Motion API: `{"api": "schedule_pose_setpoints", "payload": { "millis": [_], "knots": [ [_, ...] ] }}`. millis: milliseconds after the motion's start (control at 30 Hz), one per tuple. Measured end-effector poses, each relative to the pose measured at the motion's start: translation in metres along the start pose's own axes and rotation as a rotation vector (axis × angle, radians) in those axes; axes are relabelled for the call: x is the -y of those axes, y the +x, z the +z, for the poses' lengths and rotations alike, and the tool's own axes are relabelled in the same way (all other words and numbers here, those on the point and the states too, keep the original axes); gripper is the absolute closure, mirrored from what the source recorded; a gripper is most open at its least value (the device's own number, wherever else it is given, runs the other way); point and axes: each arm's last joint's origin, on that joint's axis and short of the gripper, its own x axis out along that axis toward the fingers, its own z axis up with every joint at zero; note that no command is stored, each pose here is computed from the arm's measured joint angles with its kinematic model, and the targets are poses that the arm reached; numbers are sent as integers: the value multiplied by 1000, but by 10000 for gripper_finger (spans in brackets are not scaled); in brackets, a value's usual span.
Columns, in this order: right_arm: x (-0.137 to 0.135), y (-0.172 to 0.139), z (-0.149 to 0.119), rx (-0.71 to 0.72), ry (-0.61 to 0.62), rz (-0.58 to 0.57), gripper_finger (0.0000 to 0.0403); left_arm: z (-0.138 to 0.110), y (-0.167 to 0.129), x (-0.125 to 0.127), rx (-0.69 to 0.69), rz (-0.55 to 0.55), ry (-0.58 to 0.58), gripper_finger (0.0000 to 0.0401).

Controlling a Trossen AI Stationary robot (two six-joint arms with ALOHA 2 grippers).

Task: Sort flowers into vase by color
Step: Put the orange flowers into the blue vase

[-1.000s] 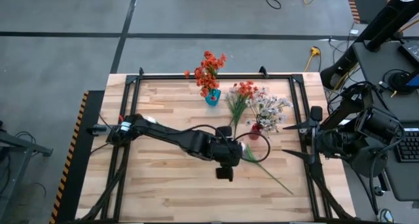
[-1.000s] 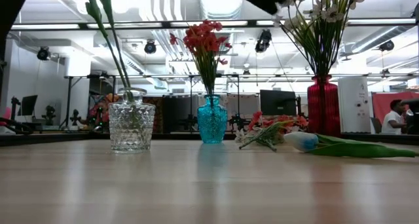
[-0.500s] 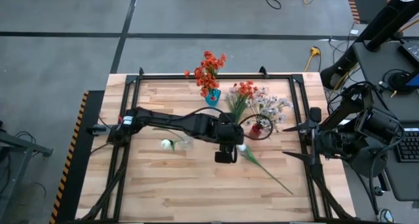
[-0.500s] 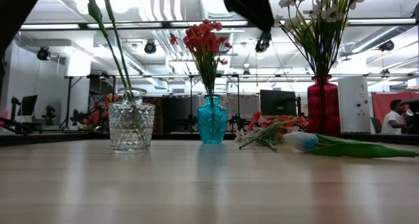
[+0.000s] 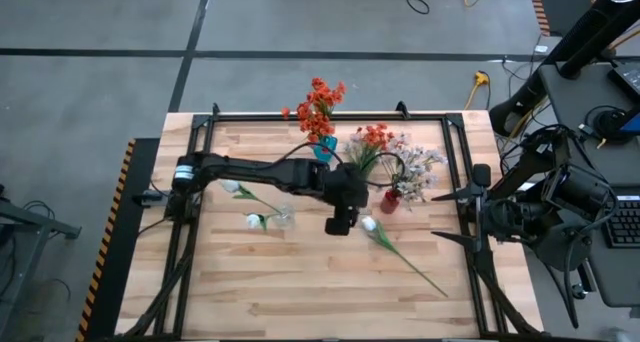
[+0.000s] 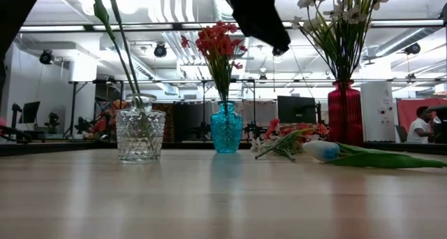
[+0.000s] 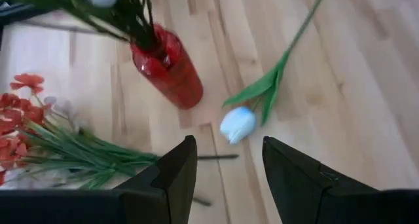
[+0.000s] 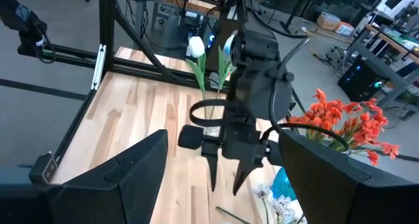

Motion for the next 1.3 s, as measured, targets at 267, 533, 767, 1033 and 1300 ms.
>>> {"api": "schedule_pose_setpoints", "payload": {
  "millis": [267, 533, 767, 1033, 1300],
  "knots": [
    [0, 0, 0, 0, 5, 0, 119, -20, 27, -12, 51, -70, 15, 244],
    [-1, 1, 0, -1, 3, -2, 119, -34, 41, -21, 85, -114, 10, 244],
    [-2, 2, 0, -1, -1, -8, 119, -50, 51, -25, 26, -46, -47, 244],
    [-2, 2, 0, 0, -2, -9, 119, -63, 57, -28, 8, -120, -22, 244],
    [-2, 2, 0, 0, 0, -9, 119, -74, 64, -46, 105, -185, 27, 252]
  ]
}}
